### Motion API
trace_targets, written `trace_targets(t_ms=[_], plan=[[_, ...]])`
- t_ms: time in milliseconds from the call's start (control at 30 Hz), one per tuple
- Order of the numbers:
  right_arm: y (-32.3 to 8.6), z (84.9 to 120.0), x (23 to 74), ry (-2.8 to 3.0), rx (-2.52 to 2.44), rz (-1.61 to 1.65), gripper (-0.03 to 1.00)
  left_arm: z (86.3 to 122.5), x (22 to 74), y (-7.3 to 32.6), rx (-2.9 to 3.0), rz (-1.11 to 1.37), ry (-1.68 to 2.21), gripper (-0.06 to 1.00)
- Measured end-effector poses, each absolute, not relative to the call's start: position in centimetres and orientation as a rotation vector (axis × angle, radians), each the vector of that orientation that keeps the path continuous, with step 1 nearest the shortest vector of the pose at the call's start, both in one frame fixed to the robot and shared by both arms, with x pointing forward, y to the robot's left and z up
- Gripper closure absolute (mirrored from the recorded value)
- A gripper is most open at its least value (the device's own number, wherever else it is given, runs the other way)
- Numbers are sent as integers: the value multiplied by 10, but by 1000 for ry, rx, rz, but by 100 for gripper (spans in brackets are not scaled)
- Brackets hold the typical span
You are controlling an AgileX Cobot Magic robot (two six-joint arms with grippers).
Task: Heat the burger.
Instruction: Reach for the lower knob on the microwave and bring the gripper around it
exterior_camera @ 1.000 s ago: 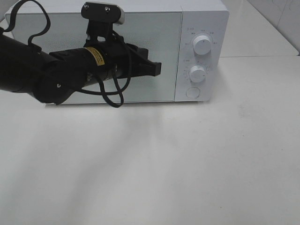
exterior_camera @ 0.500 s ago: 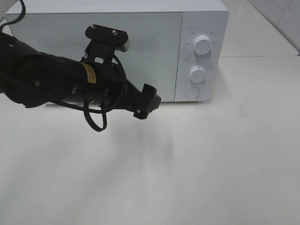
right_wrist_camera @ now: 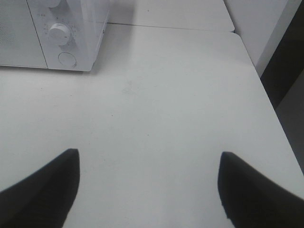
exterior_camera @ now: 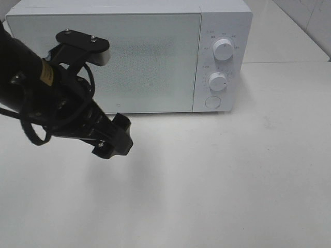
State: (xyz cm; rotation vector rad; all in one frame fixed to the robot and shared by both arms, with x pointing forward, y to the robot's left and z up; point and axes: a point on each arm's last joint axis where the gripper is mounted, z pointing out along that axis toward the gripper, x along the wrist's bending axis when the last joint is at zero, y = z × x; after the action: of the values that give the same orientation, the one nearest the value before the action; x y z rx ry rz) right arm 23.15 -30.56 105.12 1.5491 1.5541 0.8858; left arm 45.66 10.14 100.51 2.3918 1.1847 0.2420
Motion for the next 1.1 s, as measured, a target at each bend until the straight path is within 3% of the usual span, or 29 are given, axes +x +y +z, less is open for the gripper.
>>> trace_targets(t_ms=[233, 300, 667, 1100], plan=[[-306, 1051, 231, 1554, 1549, 886, 20, 1021, 456, 133, 2398, 224, 1331, -3], [-306, 1051, 231, 1554, 1549, 886, 20, 1033, 460, 165, 2350, 237, 1475, -3], [-306, 1051, 231, 1554, 1549, 886, 20, 1062, 454, 247, 2152, 281, 1837, -3], [-306, 1051, 231, 1554, 1549, 886, 20, 1047, 400, 268, 2117, 218, 1923, -3]])
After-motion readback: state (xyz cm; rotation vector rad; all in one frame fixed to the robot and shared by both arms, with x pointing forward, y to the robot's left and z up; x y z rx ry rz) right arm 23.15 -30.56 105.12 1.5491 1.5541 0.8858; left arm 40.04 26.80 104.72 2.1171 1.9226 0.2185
